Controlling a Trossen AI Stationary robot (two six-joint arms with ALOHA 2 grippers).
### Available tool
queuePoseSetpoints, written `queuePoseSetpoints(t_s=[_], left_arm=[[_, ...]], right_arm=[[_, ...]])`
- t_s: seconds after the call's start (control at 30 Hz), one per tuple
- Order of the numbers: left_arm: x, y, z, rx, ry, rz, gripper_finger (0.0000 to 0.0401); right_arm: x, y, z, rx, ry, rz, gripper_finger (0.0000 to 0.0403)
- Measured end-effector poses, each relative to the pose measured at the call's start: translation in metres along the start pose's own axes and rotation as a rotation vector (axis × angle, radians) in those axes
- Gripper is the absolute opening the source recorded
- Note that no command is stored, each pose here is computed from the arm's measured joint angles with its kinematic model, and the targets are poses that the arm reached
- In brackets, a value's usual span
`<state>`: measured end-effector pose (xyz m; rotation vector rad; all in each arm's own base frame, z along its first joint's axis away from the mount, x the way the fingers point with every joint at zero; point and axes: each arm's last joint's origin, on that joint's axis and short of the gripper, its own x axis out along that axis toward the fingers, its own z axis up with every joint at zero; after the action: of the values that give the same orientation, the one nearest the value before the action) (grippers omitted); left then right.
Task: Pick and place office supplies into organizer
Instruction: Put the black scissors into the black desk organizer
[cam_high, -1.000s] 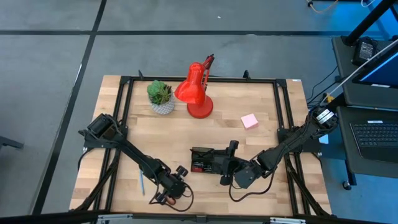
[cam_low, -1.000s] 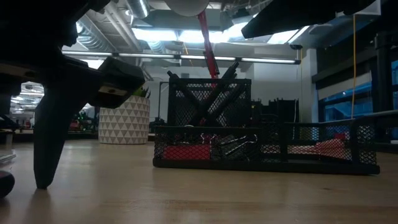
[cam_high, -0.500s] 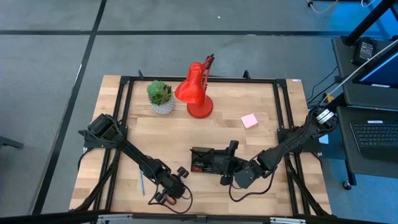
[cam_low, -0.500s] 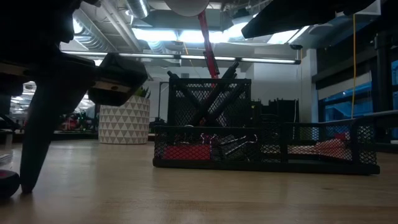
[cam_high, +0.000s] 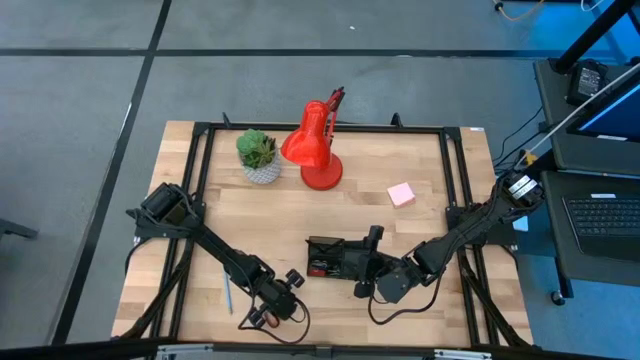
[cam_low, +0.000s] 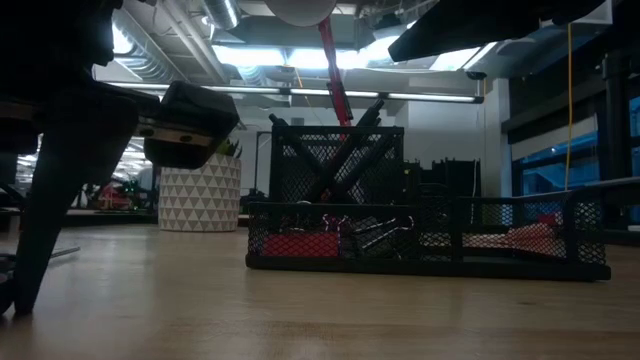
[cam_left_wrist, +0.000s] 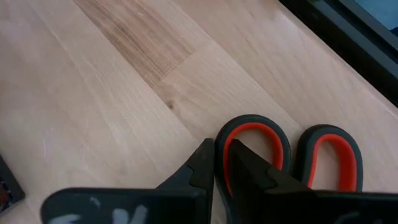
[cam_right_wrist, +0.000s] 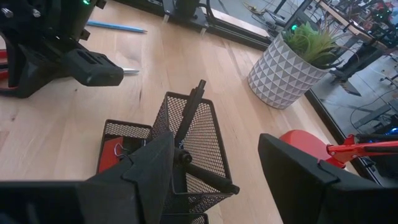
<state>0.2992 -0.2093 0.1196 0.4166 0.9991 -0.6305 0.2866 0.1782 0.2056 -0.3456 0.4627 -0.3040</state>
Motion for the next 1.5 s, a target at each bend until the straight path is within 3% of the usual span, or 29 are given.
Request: queuePoseSetpoints(t_s=[0.33, 0.6, 0.97, 1.27, 1.5], left_arm=[[-0.009, 0.000, 0.004, 0.001, -0.029, 0.005, 0.0024], [-0.049, 0.002, 0.019, 0.002, -0.150, 0.033, 0.0023], [-0.116, 0.013, 0.036, -0.106, -0.357, 0.305, 0.0023], [-0.179, 0.028, 0.054, -0.224, -0.713, 0.523, 0.0022], [-0.216, 0.046, 0.060, -0.210, -0.933, 0.595, 0.0022]], right_arm=[[0.000, 0.000, 0.000, 0.000, 0.000, 0.000, 0.0236], [0.000, 0.000, 0.000, -0.001, 0.000, 0.000, 0.0236], [-0.001, 0.001, 0.000, 0.002, -0.002, 0.002, 0.0236], [-0.020, -0.003, 0.011, 0.035, -0.049, 0.035, 0.0237], [-0.042, -0.002, 0.015, 0.036, -0.068, 0.084, 0.0237]])
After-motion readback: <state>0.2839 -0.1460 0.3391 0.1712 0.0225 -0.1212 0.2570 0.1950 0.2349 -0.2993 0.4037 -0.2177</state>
